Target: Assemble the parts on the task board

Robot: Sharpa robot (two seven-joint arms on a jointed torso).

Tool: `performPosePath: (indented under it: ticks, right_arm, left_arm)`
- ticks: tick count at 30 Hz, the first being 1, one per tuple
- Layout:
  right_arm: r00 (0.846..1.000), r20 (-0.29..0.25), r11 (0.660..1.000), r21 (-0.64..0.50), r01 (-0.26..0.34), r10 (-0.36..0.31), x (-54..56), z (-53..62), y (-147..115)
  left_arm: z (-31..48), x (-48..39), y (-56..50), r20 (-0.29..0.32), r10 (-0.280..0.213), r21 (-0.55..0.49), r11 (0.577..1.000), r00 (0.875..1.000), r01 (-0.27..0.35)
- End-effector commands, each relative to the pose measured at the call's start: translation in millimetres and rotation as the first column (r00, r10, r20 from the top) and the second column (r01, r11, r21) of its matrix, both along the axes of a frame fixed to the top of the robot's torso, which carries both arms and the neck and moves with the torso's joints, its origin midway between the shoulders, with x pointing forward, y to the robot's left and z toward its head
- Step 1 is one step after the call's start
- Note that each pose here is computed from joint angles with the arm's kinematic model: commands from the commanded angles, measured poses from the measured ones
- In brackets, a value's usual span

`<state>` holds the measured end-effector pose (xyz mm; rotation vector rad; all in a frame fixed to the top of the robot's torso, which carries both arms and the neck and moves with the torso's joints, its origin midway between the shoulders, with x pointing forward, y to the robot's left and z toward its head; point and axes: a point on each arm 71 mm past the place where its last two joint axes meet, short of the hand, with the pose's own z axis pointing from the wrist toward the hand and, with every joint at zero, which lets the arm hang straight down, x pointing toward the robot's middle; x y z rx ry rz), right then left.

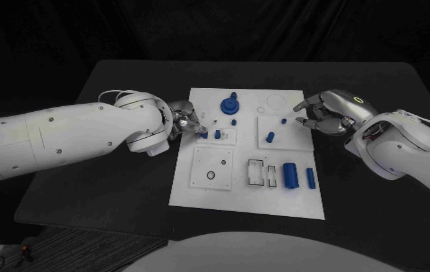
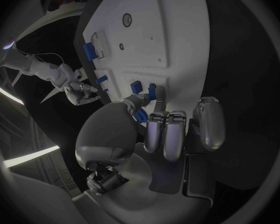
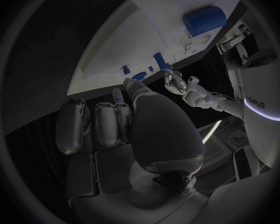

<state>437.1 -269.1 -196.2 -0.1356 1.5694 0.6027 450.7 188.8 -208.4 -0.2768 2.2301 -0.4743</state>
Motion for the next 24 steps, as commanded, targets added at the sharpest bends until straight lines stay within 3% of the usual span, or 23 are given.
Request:
performPosePath:
  ticks: [1, 24]
  right_arm:
    - [1.0, 0.002, 1.0, -0.002, 0.012, -0.012, -0.2, -1.2, -0.8]
    - [1.0, -0.001, 1.0, -0.002, 0.013, -0.013, -0.3, -2.4, -0.7]
  left_arm:
    - [-2.0, -1.4, -3.0, -0.007, -0.029, -0.009, 1.0, 1.0, 0.029]
    - [-3.3, 1.9, -2.1, -0.007, -0.042, -0.012, 0.999, 0.999, 0.042]
